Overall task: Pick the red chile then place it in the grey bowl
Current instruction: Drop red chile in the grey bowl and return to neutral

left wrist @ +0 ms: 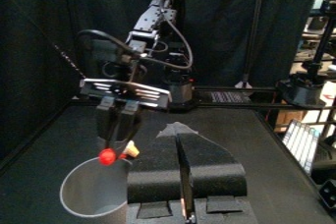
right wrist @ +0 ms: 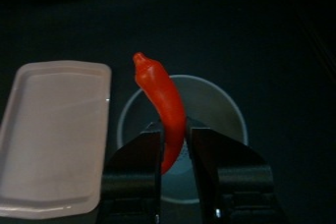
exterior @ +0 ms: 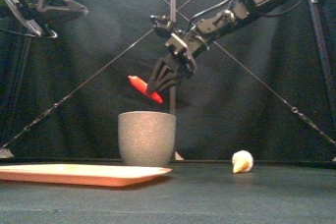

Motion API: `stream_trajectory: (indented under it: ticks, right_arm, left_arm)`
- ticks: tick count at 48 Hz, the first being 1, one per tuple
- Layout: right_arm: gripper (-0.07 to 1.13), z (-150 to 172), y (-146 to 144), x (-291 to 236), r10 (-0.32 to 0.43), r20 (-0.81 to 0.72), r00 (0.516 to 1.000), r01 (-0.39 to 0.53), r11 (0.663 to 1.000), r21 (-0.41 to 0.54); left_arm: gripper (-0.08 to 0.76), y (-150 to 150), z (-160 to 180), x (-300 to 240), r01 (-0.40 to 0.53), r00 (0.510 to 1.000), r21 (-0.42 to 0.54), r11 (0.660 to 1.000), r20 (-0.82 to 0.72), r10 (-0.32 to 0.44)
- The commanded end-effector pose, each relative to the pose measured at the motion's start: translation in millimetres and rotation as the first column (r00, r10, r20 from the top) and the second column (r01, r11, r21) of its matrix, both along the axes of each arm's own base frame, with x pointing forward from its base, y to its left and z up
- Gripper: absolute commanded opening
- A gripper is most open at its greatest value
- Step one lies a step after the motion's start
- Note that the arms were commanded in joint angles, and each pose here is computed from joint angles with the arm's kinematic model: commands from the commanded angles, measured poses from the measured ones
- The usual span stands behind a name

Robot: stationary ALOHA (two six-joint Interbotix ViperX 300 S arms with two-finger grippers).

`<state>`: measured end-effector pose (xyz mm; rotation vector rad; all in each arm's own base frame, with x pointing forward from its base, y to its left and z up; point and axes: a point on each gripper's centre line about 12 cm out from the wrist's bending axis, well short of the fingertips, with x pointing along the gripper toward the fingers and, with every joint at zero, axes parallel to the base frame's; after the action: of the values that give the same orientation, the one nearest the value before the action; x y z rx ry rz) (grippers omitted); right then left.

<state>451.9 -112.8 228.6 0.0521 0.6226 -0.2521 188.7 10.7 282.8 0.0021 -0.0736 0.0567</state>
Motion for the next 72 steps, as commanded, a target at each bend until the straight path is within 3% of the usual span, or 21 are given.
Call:
stream_trajectory:
  ticks: [1,12,18,25,32,42,51,59,72]
  right_arm:
    - [0.56,11,-11,8,-0.015,0.04,0.999,0.015,1.0,-0.012]
    - [0.83,8,-10,7,-0.019,0.036,0.999,0.019,1.0,-0.001]
    - [0.9,20,-8,1,-0.017,0.061,0.998,0.018,1.0,-0.008]
    - [0.9,49,6,-20,0.003,0.144,0.99,0.0,1.0,-0.021]
    - [0.9,94,42,-62,0.065,0.273,0.96,-0.058,0.998,-0.035]
    - [0.9,123,87,-135,0.169,0.39,0.905,-0.153,0.986,-0.071]
    - [0.9,131,110,-207,0.242,0.525,0.816,-0.212,0.97,-0.118]
    - [0.9,124,112,-258,0.24,0.601,0.762,-0.207,0.97,-0.126]
    - [0.9,106,114,-285,0.253,0.604,0.756,-0.219,0.967,-0.131]
  left_arm:
    - [-0.04,0,5,1,-0.001,1.0,0.004,1.0,0.014,0.001]
    - [-0.04,1,5,1,-0.003,1.0,0.005,1.0,0.014,0.003]
    - [-0.04,1,5,1,-0.003,1.0,0.005,1.0,0.014,0.003]
    - [-0.04,1,6,1,-0.003,1.0,0.004,1.0,0.015,0.003]
    - [-0.04,1,6,1,-0.003,1.0,0.005,1.0,0.017,0.003]
    - [-0.04,1,7,-1,-0.005,1.0,0.006,1.0,0.024,0.004]
    - [-0.04,2,6,-3,-0.009,1.0,0.005,1.0,0.027,0.009]
    - [-0.04,2,7,-4,-0.011,0.999,0.005,1.0,0.034,0.01]
    - [-0.04,1,7,-5,-0.009,1.0,0.003,1.0,0.021,0.009]
